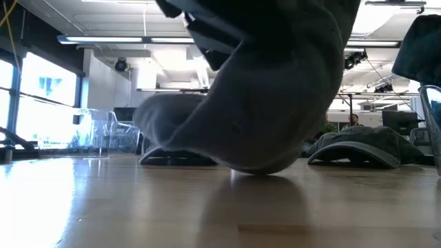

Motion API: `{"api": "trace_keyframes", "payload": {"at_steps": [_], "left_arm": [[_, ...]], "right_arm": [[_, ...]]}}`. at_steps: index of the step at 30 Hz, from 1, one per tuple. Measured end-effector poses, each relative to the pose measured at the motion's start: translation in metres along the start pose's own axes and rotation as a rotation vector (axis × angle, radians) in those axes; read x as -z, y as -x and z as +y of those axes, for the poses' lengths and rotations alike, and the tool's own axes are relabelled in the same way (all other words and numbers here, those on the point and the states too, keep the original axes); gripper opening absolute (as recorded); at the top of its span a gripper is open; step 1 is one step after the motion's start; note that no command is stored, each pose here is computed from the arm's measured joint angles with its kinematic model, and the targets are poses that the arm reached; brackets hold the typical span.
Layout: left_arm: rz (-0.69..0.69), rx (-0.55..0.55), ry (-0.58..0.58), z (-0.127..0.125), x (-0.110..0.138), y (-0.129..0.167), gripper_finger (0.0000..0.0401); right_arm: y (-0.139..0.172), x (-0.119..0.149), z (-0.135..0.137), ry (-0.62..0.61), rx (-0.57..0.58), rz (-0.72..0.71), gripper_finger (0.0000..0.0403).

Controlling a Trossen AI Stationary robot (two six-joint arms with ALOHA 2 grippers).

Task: Pick & Place hat
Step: Put the bottom gray cap into the top transparent bin

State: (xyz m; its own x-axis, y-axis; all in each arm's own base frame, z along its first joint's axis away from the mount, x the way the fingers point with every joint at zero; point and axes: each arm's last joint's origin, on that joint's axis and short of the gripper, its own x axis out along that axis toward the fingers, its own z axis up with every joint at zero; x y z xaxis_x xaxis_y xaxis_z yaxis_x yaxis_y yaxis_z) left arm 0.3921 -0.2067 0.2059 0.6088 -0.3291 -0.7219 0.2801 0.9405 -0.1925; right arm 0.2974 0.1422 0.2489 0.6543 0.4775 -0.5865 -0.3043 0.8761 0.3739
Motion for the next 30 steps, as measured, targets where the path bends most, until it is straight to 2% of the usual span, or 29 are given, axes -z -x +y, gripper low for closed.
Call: {"api": "trace_keyframes", "payload": {"at_steps": [4,11,14,17,23,26,30], "left_arm": [[0.047,0.071,-0.012,0.003,-0.002,0.013,0.0007],[0.04,0.202,0.002,0.012,-0.016,0.047,0.0004],[0.086,0.253,0.025,0.017,-0.016,0.061,0.0003],[0.081,0.305,0.043,0.024,-0.021,0.076,0.0003],[0.063,0.407,0.07,0.038,-0.029,0.1,0.0003],[0.034,0.44,0.06,0.051,-0.034,0.11,0.0003],[0.039,0.472,0.113,0.083,-0.035,0.121,0.0003]], "right_arm": [[0.0,0.0,0.003,0.005,-0.088,0.018,0.0002],[0.004,-0.005,0.002,-0.024,-0.121,-0.002,0.0025],[0.015,-0.012,-0.001,-0.065,-0.147,-0.033,0.0063],[0.034,-0.023,-0.004,-0.103,-0.152,-0.104,0.0118],[0.07,-0.036,-0.01,-0.09,-0.126,-0.224,0.0227],[0.076,-0.038,-0.018,-0.048,-0.093,-0.237,0.0255],[0.085,-0.039,-0.032,-0.003,-0.032,-0.24,0.026]]}}
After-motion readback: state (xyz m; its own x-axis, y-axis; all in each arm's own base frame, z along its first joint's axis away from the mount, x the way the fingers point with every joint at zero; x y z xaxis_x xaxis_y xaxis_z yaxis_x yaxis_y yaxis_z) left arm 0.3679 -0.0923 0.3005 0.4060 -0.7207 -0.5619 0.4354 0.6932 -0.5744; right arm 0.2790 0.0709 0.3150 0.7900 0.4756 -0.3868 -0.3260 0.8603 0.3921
